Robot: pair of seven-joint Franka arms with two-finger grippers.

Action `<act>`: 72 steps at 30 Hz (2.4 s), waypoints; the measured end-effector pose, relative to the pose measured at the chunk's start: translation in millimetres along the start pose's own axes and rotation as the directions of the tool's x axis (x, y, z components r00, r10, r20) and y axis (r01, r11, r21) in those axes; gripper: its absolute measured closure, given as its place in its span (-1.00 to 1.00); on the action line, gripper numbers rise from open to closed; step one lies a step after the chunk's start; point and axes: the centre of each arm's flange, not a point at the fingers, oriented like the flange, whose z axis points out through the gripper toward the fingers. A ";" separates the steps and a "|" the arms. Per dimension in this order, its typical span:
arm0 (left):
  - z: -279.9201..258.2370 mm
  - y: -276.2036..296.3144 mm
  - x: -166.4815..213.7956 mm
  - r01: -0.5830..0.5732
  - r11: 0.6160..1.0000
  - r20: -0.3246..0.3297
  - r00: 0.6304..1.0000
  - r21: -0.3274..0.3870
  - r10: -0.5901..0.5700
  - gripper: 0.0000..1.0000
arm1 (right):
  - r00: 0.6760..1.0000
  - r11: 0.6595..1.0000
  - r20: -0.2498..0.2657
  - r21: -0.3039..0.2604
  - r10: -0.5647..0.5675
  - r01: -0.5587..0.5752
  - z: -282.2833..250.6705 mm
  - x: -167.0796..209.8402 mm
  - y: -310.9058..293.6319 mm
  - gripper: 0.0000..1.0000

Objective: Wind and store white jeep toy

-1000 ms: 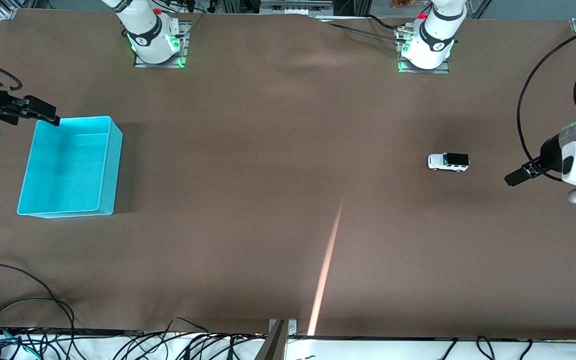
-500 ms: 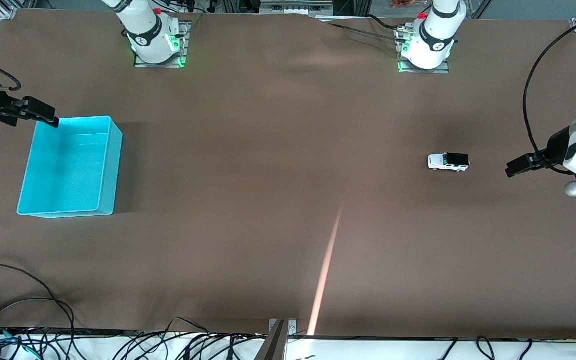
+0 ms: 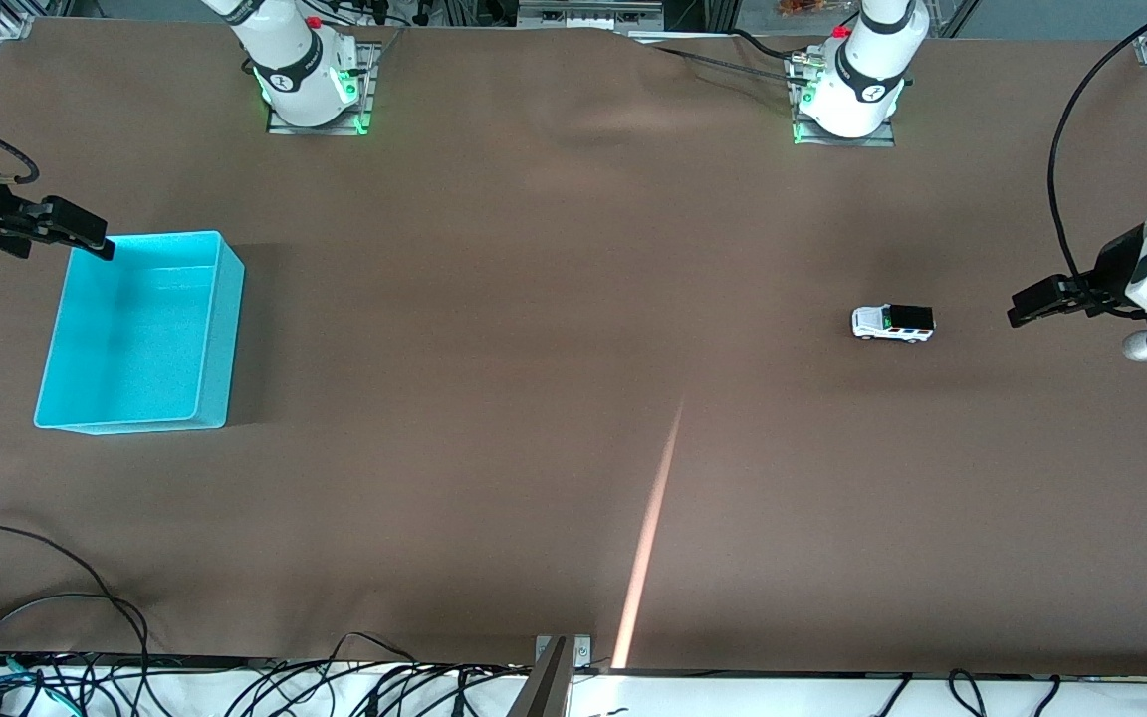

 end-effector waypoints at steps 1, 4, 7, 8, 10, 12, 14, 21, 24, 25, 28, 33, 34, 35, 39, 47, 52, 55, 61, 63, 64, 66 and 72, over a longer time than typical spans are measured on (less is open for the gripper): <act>0.3 1.0 -0.2 -0.002 1.000 0.001 1.000 0.000 0.002 -1.00 | 1.000 1.000 -0.002 0.000 0.000 0.000 -0.1 0.2 0.0 -1.00; 1.1 3.0 -0.5 -0.005 1.000 0.002 1.000 0.000 0.005 -1.00 | 1.000 1.000 -0.005 0.000 0.000 0.000 -0.4 0.6 0.0 -1.00; 2.0 4.1 -0.8 -0.008 1.000 0.004 1.000 0.001 0.008 -1.00 | 1.000 1.000 -0.010 0.000 0.000 0.000 -0.7 1.2 0.1 -1.00; 2.3 4.5 -0.9 -0.009 1.000 0.005 1.000 0.001 0.009 -1.00 | 1.000 1.000 -0.011 0.000 0.000 0.000 -0.6 1.5 0.1 -1.00; 3.1 5.3 -1.1 -0.011 1.000 0.006 1.000 0.001 0.011 -1.00 | 1.000 1.000 -0.014 0.000 0.000 0.000 -0.5 2.1 0.1 -1.00; 4.1 5.9 -1.2 -0.012 1.000 0.008 1.000 0.001 0.012 -1.00 | 1.000 1.000 -0.015 0.000 0.000 0.000 -0.4 2.4 0.2 -1.00; 5.1 6.9 -1.4 -0.015 1.000 0.010 1.000 0.001 0.015 -1.00 | 1.000 1.000 -0.017 0.000 0.000 0.000 -0.4 2.6 0.2 -1.00; 7.3 11.3 -1.7 -0.024 1.000 0.014 1.000 0.002 0.024 -1.00 | 1.000 1.000 -0.018 0.000 0.000 0.000 -0.5 2.8 0.2 -1.00; 7.6 11.5 -1.7 -0.024 1.000 0.015 1.000 0.003 0.024 -1.00 | 1.000 1.000 -0.021 -0.001 0.000 0.000 -0.8 3.1 0.2 -1.00; 7.6 11.5 -1.6 -0.024 1.000 0.015 1.000 0.003 0.024 -1.00 | 1.000 1.000 -0.023 -0.001 0.000 0.000 -1.0 3.4 0.2 -1.00; 7.7 11.5 -1.6 -0.024 1.000 0.015 1.000 0.003 0.024 -1.00 | 0.999 1.000 -0.033 -0.001 0.000 0.000 -1.9 4.4 0.2 -1.00; 7.7 11.5 -1.6 -0.024 1.000 0.015 1.000 0.003 0.024 -1.00 | 0.999 1.000 -0.039 -0.001 0.000 0.000 -2.4 5.0 0.2 -1.00; 7.7 11.5 -1.6 -0.024 1.000 0.015 1.000 0.003 0.024 -1.00 | 0.999 1.000 -0.039 -0.001 0.000 0.000 -2.5 5.0 0.2 -1.00; 7.7 11.5 -1.6 -0.024 1.000 0.015 1.000 0.003 0.024 -1.00 | 0.999 1.000 -0.040 -0.001 0.000 0.000 -2.5 5.1 0.2 -1.00; 7.9 11.5 -1.6 -0.024 1.000 0.015 1.000 0.003 0.024 -1.00 | 0.999 1.000 -0.042 -0.001 0.000 0.000 -2.8 5.3 0.2 -1.00; 8.2 11.6 -1.5 -0.024 1.000 0.016 1.000 0.003 0.024 -1.00 | 0.998 1.000 -0.056 -0.001 -0.003 0.003 -8.3 5.9 -1.6 -1.00; 8.3 11.6 -1.4 -0.024 1.000 0.016 1.000 0.003 0.024 -1.00 | 0.998 1.000 -0.058 -0.001 -0.003 0.003 -9.0 6.0 -1.6 -1.00; 8.4 11.7 -1.4 -0.025 1.000 0.016 1.000 0.003 0.025 -1.00 | 0.998 1.000 -0.058 -0.001 -0.003 0.003 -9.0 6.0 -1.5 -1.00; 13.3 12.0 -0.5 -0.023 1.000 0.025 0.999 0.005 0.023 -1.00 | 0.998 1.000 -0.058 -0.001 -0.003 0.003 -9.0 6.0 -1.5 -1.00; 17.7 12.2 0.6 -0.010 1.000 0.033 0.999 0.007 0.010 -1.00 | 0.998 1.000 -0.058 -0.001 -0.003 0.003 -9.0 6.0 -1.5 -1.00; 19.9 12.3 1.1 -0.001 1.000 0.037 0.999 0.008 0.001 -1.00 | 0.998 1.000 -0.058 -0.001 -0.003 0.003 -9.0 6.0 -1.5 -1.00; 25.6 12.7 2.3 0.034 0.999 0.047 0.998 0.012 -0.034 -1.00 | 0.998 1.000 -0.058 -0.001 -0.003 0.003 -9.0 6.0 -1.5 -1.00; 48.3 22.0 1.9 0.245 0.968 0.107 0.963 0.051 -0.249 -1.00 | 0.998 1.000 -0.057 -0.001 -0.003 0.003 -8.9 6.0 -1.5 -1.00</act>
